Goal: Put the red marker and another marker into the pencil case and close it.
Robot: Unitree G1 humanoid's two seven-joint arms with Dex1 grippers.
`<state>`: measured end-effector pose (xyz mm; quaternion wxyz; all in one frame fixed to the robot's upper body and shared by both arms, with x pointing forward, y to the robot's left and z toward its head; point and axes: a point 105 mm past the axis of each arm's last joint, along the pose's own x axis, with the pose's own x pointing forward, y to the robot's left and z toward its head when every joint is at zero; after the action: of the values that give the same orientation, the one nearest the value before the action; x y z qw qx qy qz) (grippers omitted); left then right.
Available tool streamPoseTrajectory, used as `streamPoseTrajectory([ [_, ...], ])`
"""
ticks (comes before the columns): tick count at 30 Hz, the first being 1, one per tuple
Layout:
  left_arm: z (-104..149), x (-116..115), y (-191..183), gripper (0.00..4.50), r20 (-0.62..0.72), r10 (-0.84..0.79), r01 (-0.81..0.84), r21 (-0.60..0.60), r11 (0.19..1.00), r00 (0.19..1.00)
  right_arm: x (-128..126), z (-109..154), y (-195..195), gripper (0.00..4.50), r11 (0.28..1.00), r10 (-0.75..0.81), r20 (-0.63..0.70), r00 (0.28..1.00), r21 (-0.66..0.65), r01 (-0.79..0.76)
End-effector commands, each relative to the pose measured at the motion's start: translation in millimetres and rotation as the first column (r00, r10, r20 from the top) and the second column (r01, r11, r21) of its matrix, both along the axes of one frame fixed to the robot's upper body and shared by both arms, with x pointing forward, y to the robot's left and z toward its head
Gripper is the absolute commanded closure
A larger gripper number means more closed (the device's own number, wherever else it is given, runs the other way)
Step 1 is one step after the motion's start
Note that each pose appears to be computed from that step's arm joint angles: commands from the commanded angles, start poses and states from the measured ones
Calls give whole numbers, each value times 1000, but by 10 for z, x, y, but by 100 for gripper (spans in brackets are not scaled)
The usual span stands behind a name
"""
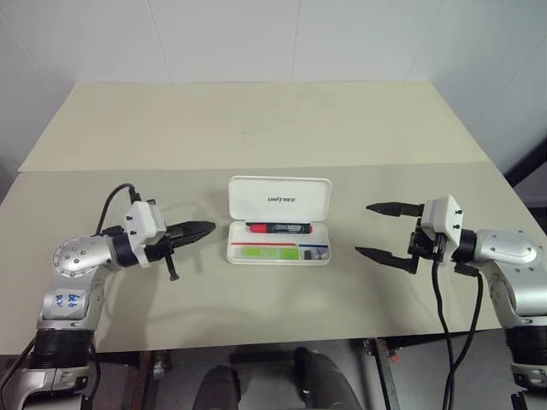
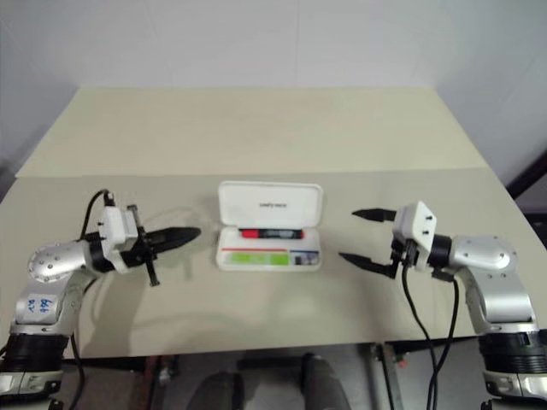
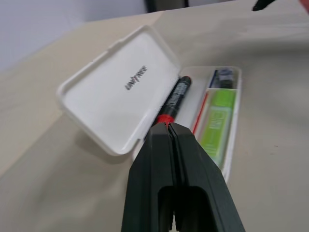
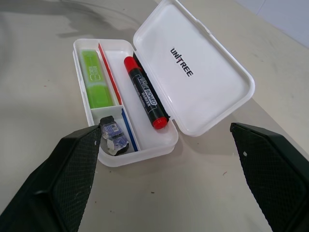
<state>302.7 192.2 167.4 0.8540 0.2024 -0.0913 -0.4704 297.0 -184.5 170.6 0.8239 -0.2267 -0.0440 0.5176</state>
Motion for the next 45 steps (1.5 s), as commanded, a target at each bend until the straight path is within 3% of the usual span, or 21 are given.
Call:
streamPoseTrajectory([
  [1,112,152,209,449,52,182,-178,-77,981,982,2,79,20,0,1000,6,47,999,3,-6],
  [5,109,313,283,449,8,297,-293,-147,945,955,17,70,36,0,1000,6,48,999,4,-6],
  [8,25,567,177,449,-37,360,-361,-149,920,932,14,48,86,0,1000,18,47,999,8,-18],
  [13,-41,860,-130,449,-127,336,-353,-150,924,933,11,46,119,0,1000,25,47,999,10,-25],
  [18,-55,987,-435,449,-171,248,-274,-156,949,954,2,35,147,0,1000,27,46,999,14,-28],
  [24,34,878,-535,449,-120,135,-155,-178,972,984,-5,26,172,0,999,25,45,999,24,-26],
  [31,109,685,-517,449,4,46,-45,-116,992,999,-15,2,202,0,999,21,39,999,36,-23],
  [37,161,496,-630,449,112,-126,121,43,992,986,-45,-7,208,0,999,15,34,999,46,-17],
  [45,77,266,-905,449,47,-353,338,198,920,934,-91,-15,181,0,999,-6,29,1000,54,5],
])
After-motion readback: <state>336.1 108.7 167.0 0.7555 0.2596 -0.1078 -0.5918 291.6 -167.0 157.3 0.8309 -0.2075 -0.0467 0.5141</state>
